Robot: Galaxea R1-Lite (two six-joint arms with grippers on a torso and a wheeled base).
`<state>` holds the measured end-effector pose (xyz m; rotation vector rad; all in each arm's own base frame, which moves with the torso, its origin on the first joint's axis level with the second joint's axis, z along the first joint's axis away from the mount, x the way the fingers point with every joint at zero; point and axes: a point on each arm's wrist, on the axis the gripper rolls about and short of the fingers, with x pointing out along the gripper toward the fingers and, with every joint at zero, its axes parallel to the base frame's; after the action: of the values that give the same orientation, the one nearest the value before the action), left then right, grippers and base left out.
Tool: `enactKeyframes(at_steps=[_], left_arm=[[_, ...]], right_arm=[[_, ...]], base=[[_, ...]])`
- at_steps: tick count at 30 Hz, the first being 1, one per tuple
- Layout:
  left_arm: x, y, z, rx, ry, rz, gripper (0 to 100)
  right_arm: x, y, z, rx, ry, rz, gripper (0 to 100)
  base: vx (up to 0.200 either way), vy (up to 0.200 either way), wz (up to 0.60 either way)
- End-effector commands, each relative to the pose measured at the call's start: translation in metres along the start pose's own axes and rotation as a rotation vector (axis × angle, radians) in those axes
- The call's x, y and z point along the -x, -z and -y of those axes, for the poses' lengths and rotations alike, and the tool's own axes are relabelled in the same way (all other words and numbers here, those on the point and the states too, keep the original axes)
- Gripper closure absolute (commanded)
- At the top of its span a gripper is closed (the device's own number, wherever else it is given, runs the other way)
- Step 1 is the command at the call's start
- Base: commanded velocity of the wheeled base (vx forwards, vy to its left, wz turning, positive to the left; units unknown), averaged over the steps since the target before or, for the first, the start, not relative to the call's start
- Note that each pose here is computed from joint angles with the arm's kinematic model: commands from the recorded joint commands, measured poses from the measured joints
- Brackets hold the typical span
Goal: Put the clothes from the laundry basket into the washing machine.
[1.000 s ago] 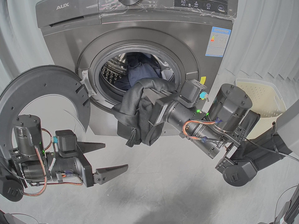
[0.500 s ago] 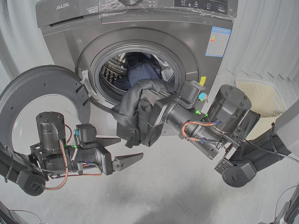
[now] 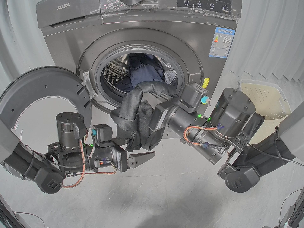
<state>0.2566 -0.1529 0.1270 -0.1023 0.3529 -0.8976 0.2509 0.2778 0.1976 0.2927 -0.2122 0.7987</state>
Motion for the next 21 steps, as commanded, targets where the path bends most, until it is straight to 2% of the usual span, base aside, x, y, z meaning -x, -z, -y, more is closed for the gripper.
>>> enactKeyframes(at_steps=[1,5,12,20,21], left_arm=[[-0.01,0.004,-0.001,-0.001,0.009,-0.006,0],[-0.018,0.005,-0.005,-0.016,0.007,0.025,0],[-0.027,0.007,-0.01,-0.021,-0.024,0.042,0],[-0.036,0.002,-0.014,-0.034,-0.066,0.094,0],[-0.036,0.001,-0.014,-0.039,-0.071,0.107,100]], right_arm=[[0.0,0.001,0.0,0.0,0.001,-0.001,100],[0.0,0.002,0.0,0.0,0.0,-0.003,100],[0.0,0.001,0.0,-0.001,-0.002,0.006,100],[0.0,0.001,0.0,-0.001,-0.002,0.006,100],[0.0,0.001,0.0,-0.001,-0.002,0.006,100]], base=[[0.0,0.0,0.0],[0.0,0.0,0.0],[0.0,0.0,0.0],[0.0,0.0,0.0],[0.0,0.0,0.0]])
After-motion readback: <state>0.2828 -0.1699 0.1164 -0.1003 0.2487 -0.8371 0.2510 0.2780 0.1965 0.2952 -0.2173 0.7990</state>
